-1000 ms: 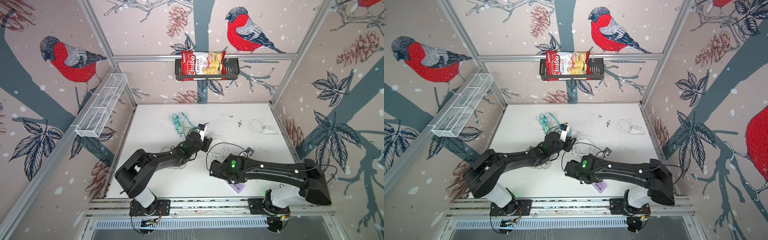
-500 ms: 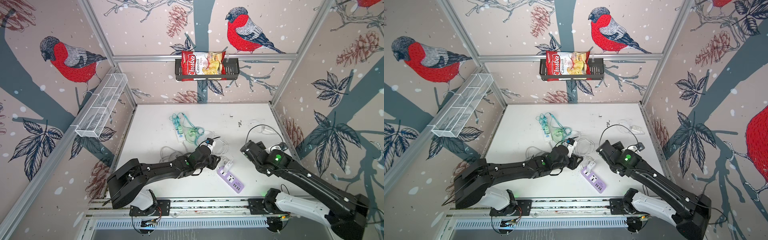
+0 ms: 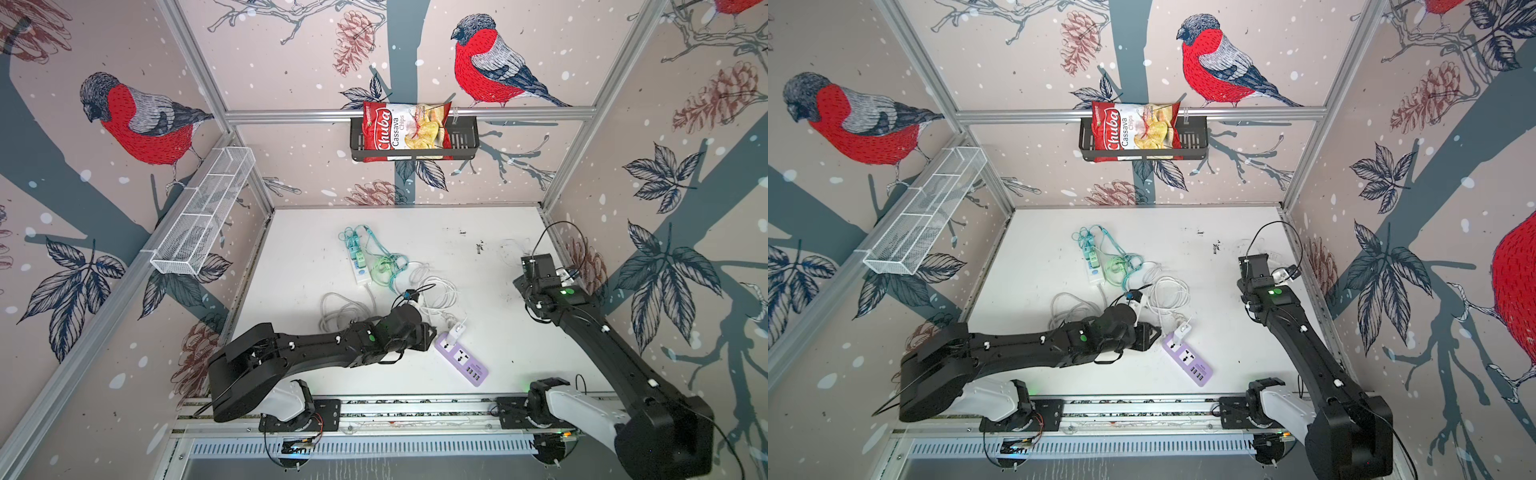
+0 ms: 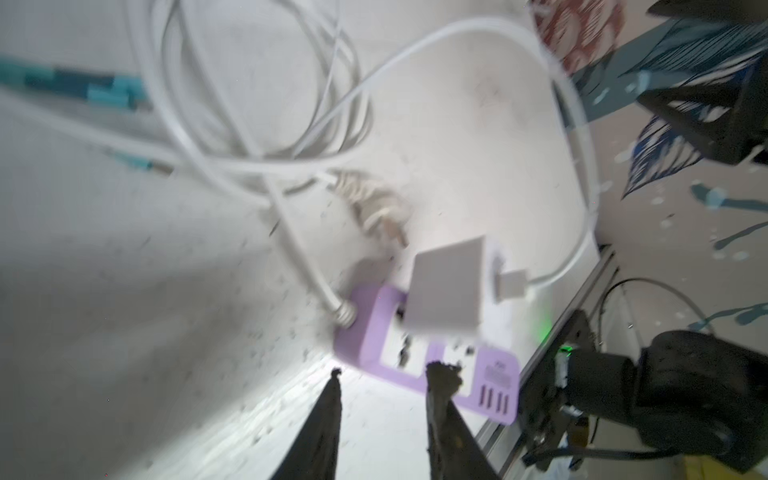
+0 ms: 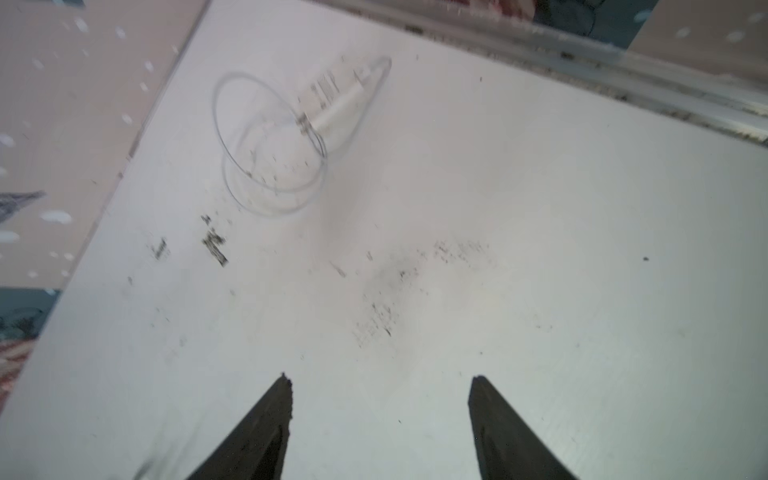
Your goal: Insert the plug
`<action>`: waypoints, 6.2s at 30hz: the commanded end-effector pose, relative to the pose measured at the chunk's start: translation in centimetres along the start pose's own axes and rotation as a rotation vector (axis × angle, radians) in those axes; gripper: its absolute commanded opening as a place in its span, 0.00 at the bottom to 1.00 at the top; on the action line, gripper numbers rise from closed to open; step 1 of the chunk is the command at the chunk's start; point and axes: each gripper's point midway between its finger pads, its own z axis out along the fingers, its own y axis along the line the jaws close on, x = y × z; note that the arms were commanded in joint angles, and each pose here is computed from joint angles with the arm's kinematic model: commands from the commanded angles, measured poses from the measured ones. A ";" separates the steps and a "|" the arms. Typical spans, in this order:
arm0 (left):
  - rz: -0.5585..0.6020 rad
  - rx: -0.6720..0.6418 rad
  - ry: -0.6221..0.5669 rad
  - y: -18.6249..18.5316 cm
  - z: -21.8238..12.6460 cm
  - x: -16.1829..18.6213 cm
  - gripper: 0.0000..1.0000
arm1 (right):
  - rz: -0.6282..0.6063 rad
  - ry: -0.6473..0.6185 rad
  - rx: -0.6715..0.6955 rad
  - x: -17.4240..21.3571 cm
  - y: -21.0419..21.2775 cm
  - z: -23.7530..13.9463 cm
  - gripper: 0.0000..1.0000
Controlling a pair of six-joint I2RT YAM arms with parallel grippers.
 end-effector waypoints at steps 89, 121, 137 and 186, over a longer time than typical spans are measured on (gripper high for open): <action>-0.086 0.116 -0.108 5.0 3.8 -15.0 0.39 | -0.214 0.333 0.167 4.2 1.3 14.4 0.56; -0.083 0.110 -0.142 3.9 4.3 -16.1 0.37 | -0.259 0.331 0.146 6.0 1.2 13.4 0.56; -0.114 0.065 -0.103 5.9 5.0 -13.4 0.32 | -0.260 0.291 0.146 4.6 1.5 12.1 0.56; 0.075 0.003 -0.228 5.1 -2.6 -15.5 0.44 | -0.280 0.264 0.113 -7.1 4.7 16.7 0.69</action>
